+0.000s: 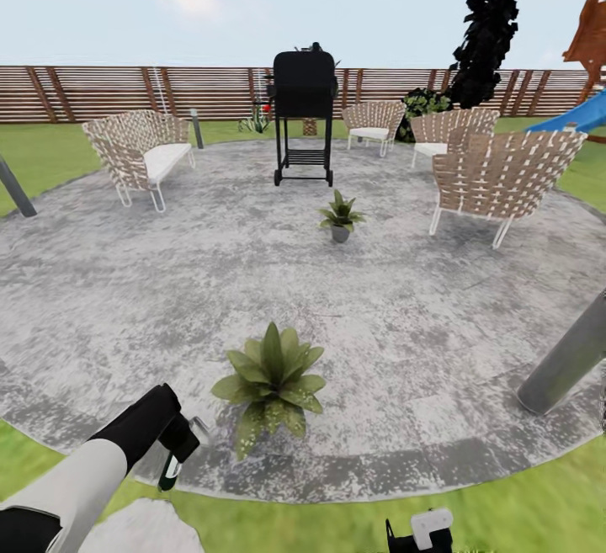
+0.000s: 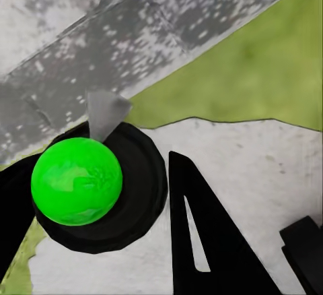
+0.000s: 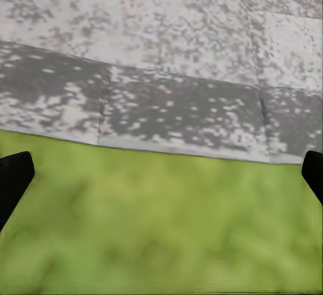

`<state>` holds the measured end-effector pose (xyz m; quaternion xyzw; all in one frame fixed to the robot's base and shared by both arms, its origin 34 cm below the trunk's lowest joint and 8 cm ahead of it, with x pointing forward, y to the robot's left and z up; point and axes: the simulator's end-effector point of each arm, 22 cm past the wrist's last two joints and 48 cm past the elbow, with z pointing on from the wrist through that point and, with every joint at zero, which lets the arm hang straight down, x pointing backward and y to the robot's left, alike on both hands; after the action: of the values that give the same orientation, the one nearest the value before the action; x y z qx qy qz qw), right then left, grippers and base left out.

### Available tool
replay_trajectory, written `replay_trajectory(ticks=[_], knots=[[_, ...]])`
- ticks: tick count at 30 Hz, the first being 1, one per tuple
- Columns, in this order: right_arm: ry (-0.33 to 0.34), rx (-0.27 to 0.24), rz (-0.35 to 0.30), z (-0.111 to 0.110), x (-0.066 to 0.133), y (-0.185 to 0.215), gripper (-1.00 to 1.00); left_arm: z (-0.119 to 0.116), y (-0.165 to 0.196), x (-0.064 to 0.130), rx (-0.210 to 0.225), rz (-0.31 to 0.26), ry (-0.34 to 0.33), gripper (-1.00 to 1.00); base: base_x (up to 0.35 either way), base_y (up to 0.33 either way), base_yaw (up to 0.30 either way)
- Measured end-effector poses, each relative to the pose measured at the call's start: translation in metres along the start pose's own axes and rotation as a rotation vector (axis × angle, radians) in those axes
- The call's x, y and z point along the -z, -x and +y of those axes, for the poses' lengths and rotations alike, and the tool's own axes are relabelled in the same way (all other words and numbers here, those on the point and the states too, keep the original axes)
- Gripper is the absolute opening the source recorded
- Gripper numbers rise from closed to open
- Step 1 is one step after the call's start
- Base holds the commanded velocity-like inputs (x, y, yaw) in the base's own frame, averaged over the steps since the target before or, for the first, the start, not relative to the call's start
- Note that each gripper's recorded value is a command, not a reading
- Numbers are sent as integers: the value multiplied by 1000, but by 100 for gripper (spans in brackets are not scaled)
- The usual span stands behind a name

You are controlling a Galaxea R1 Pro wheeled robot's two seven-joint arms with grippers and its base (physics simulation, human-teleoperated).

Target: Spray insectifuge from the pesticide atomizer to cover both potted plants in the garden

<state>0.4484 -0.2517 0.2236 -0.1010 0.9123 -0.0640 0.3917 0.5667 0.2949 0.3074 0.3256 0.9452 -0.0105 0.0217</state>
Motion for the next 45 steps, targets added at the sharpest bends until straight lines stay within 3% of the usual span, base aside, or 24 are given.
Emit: replay_trajectory(ticks=[8, 19, 33, 45], knots=[[0, 0, 0, 0, 0, 0, 100, -1, 1, 0, -8, 0, 1, -100, 4, 222, -261], [0, 0, -1, 0, 0, 0, 100, -23, 13, -5, -36, -7, -24, -100, 0, 4, -11], [0, 0, 0, 0, 0, 0, 100, -23, 14, -5, -38, -7, -23, -100, -179, 102, -11], [0, 0, -1, 0, 0, 0, 100, -22, 16, -3, -38, -15, -20, -100, 142, 235, -276]])
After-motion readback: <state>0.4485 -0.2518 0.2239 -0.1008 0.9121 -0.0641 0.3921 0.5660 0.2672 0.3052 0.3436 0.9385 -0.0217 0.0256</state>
